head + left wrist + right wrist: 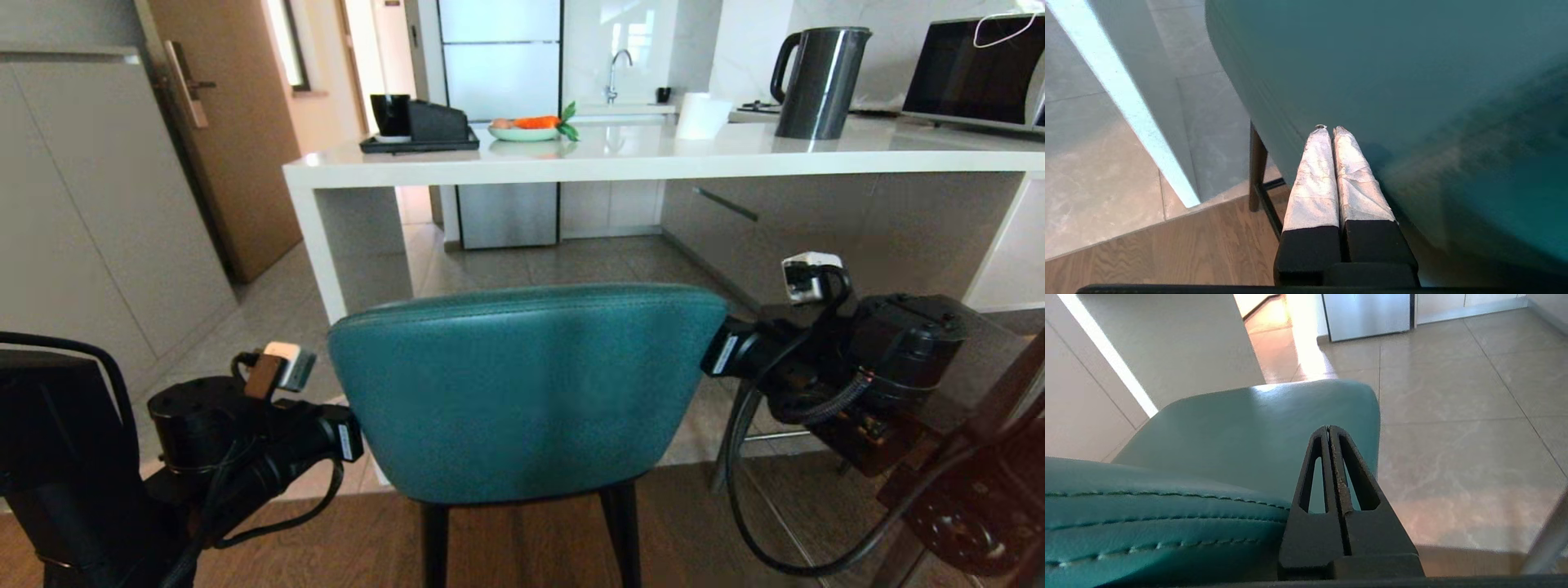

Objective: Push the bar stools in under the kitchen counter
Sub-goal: Push the blue chair back under the dining table

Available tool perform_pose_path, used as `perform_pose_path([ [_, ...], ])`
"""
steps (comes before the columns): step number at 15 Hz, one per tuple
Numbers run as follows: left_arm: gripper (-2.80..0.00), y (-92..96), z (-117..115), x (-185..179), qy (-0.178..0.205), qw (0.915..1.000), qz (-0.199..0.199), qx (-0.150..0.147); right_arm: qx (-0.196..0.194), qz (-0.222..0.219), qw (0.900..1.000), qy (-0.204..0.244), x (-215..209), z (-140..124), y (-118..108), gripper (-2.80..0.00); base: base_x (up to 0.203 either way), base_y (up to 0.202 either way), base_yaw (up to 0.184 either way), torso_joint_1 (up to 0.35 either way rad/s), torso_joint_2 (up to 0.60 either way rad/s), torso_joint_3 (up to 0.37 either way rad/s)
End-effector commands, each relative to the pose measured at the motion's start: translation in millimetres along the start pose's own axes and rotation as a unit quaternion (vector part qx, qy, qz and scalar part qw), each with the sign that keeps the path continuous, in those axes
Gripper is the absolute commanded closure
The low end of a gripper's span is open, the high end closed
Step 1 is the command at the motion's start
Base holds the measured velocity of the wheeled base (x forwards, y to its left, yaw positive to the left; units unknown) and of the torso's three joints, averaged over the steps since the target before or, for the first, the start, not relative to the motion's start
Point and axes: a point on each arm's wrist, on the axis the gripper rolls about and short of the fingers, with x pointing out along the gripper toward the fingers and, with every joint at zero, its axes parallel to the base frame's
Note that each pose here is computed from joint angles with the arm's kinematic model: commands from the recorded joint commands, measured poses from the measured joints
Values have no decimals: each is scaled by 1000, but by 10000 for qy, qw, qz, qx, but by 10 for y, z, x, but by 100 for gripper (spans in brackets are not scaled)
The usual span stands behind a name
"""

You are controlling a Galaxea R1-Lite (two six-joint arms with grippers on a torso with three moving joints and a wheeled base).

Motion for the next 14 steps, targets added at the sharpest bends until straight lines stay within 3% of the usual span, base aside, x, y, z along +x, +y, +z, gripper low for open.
perform_pose_path([
  [1,0,14,-6,80,-57,10000,-3,9,-16,-24,10000,35,198,-103,-3,0,0,0,0,0,0,0],
  [14,0,98,74,558,-426,9986,223,206,-78,-139,9999,-59,343,-97,-83,0,0,0,0,0,0,0],
])
